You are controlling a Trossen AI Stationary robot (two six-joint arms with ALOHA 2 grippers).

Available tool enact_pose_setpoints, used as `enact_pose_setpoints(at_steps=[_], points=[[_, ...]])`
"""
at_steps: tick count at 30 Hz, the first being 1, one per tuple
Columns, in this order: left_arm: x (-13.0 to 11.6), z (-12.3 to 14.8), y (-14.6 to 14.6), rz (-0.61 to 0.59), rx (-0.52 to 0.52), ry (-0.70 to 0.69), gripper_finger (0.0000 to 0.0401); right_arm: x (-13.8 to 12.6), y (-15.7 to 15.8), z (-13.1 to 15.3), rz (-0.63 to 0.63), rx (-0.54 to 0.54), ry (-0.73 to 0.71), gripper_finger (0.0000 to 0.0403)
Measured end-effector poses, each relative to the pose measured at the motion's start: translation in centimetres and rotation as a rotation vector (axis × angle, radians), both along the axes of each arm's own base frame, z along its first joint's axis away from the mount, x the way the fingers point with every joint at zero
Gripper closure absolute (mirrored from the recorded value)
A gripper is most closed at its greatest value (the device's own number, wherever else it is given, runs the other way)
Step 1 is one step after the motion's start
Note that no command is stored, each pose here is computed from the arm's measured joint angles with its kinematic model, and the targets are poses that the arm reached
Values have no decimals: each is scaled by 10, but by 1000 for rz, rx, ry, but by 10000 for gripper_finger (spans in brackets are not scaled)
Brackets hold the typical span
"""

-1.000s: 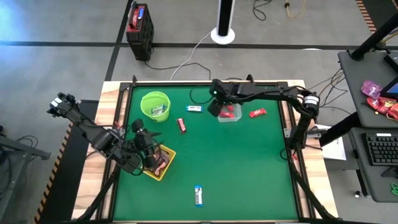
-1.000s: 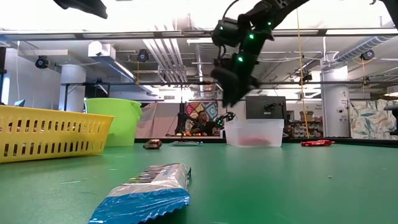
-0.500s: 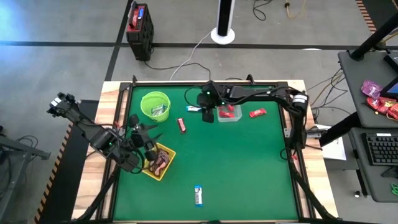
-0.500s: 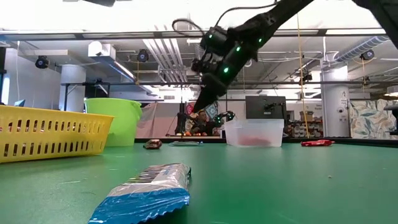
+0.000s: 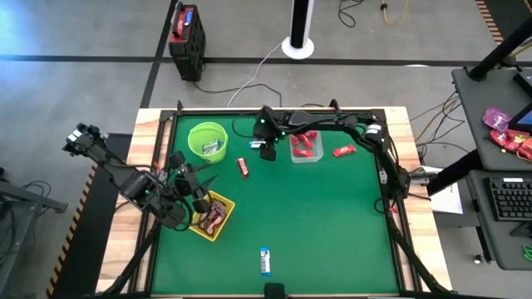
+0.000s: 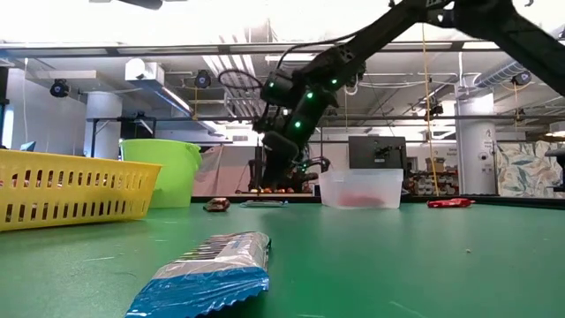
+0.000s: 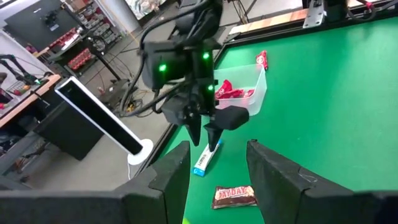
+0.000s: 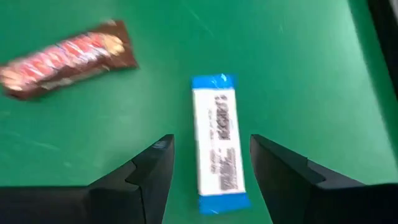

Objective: Sort candy by brand, put in halloween buckets
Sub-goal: Put the white chocolate into the green bucket

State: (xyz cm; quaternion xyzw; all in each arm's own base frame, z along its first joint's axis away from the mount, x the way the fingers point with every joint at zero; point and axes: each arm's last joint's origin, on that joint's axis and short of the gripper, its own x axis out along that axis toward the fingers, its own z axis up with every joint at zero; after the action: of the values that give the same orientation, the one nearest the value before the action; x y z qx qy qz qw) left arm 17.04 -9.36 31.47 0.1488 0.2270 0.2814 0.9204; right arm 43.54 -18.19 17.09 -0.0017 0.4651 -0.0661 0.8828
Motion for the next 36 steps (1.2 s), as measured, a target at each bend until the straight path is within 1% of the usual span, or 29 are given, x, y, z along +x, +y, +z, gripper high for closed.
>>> enact_pose_setpoints(at_steps=[4,10,17,21,23,25,30,33,36], points=[[0,-2,0,0,4,6,259,6,-6,-5,9,16,58,190],[0,-4,0,1,8,13,259,13,-8,-11,20,22,70,177],[0,-5,0,1,7,13,259,10,-16,-26,2,39,114,178],[0,-6,0,1,9,16,259,7,-21,-28,9,78,105,181],[0,-6,0,1,10,17,259,7,-21,-28,20,102,102,191],[0,-6,0,1,10,17,259,6,-20,-29,24,108,114,210],[0,-6,0,1,10,17,259,4,-19,-31,33,112,130,285],[0,-7,0,1,11,18,259,3,-19,-31,33,120,130,322],[0,-7,0,1,10,18,259,3,-18,-30,35,120,129,331]])
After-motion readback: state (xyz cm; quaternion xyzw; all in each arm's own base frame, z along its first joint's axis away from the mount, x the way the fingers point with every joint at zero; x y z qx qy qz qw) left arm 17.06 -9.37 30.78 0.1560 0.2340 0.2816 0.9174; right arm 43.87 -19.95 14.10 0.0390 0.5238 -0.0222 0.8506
